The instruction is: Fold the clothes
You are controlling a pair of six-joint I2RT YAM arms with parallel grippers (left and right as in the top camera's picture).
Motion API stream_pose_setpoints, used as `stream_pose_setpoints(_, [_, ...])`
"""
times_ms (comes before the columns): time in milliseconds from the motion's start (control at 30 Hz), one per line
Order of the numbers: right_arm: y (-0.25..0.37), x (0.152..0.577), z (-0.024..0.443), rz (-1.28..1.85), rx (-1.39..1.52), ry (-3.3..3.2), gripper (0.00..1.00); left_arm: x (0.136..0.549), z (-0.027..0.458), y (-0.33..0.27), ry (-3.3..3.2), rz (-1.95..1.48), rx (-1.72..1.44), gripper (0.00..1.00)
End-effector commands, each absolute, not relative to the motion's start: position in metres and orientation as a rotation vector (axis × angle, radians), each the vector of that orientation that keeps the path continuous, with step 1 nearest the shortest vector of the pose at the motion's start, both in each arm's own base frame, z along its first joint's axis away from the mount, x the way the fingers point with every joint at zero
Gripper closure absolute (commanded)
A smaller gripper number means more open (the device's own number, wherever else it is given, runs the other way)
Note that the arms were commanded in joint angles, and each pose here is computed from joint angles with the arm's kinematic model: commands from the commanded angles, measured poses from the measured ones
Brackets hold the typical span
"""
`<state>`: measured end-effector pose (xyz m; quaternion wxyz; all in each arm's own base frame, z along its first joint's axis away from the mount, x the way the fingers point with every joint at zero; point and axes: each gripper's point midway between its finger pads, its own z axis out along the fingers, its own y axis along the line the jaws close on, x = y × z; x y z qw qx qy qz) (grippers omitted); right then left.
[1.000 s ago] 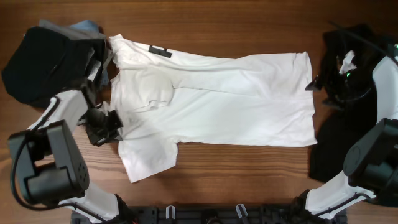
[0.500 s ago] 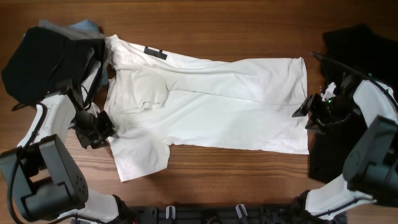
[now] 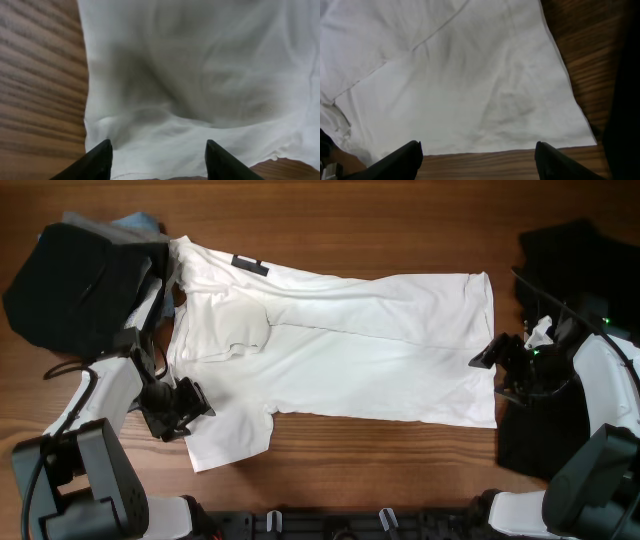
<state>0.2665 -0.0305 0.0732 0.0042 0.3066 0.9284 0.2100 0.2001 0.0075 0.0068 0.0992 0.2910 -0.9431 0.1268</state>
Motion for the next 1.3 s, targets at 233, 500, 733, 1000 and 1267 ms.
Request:
stream_pose_setpoints(233, [-0.032, 0.277, 0.073, 0.666, 0.984, 2.861, 0.23, 0.201, -0.016, -0.023, -2.696, 0.314, 1.009, 0.45])
stream_pose_setpoints(500, [-0.039, 0.261, 0.057, 0.560, 1.093, 2.899, 0.16, 0.187, -0.012, -0.018, -2.610, 0.294, 1.005, 0.96])
stream_pose_setpoints(733, [-0.022, 0.220, 0.013, 0.574, 1.381, 2.905, 0.29, 0.201, 0.015, -0.006, -2.685, 0.338, 0.972, 0.96])
stream_pose_setpoints(1000, [-0.015, 0.203, -0.010, 0.572, 1.445, 2.893, 0.94, 0.194, 0.024, -0.018, -2.628, 0.414, 0.972, 0.53])
stream_pose_setpoints(1267, [-0.023, 0.222, 0.015, 0.579, 1.267, 2.935, 0.96, 0.183, 0.016, 0.034, -2.670, 0.094, 1.049, 0.45])
